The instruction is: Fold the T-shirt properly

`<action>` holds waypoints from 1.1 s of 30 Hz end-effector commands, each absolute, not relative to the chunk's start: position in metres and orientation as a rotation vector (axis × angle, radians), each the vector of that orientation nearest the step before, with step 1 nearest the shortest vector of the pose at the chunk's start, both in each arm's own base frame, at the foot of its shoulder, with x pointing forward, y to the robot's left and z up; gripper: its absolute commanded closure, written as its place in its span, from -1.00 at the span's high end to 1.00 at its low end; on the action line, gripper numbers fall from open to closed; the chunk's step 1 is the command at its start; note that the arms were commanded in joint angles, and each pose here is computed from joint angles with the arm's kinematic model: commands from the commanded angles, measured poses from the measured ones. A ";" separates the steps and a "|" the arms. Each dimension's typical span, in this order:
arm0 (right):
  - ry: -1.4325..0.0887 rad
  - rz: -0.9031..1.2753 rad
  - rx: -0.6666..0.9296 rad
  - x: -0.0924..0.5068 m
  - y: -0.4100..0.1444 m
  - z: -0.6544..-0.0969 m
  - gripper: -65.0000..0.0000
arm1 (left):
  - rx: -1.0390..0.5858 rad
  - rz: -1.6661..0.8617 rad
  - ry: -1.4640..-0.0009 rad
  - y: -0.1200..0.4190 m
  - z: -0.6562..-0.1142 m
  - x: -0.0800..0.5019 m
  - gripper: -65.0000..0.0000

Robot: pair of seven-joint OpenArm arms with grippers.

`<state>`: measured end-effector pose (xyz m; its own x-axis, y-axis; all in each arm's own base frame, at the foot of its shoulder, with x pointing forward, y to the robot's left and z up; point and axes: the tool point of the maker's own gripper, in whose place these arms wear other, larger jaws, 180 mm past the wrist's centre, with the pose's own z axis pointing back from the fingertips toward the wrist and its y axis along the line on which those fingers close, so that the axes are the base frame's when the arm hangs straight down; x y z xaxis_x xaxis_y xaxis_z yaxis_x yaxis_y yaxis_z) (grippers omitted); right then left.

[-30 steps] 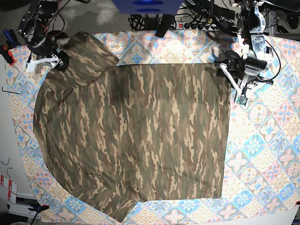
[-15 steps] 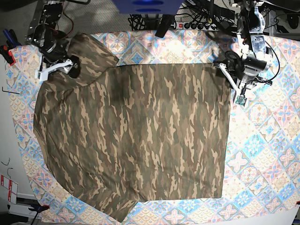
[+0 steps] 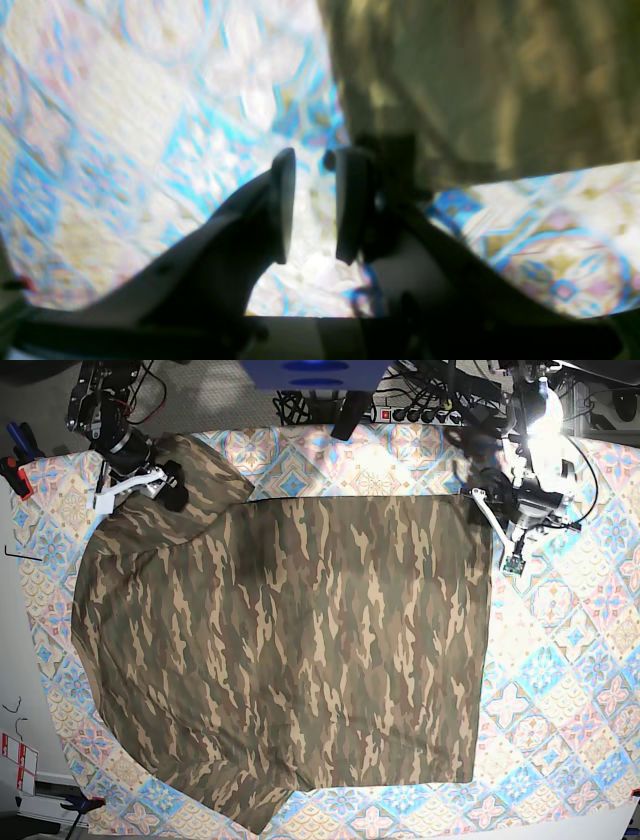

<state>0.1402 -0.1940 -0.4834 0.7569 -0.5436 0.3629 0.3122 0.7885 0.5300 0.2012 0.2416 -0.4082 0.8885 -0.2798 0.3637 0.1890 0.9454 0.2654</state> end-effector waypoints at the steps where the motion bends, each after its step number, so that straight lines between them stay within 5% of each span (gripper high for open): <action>1: -0.217 -0.425 0.483 0.075 -0.156 -0.513 0.10 | 0.234 -0.235 -0.454 0.247 -0.404 0.212 -0.55; 6: -0.202 -0.388 0.496 0.075 -0.148 -0.513 -0.10 | 0.211 -0.180 -0.462 0.262 -0.428 0.217 -0.55; 22: -0.178 -0.323 0.509 0.074 -0.138 -0.514 -0.10 | -0.091 -0.267 -0.249 0.236 -0.507 0.190 -0.55; 33: -0.170 -0.318 0.500 0.072 -0.142 -0.514 -0.10 | -0.122 -0.264 -0.095 0.219 -0.522 0.151 -0.55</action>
<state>0.1399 -0.1858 -0.4876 0.8103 -0.4586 0.3648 0.2474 0.8321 0.4964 0.2094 0.2327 -0.4967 0.9221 -0.1962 0.3334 0.2255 0.9729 -0.0512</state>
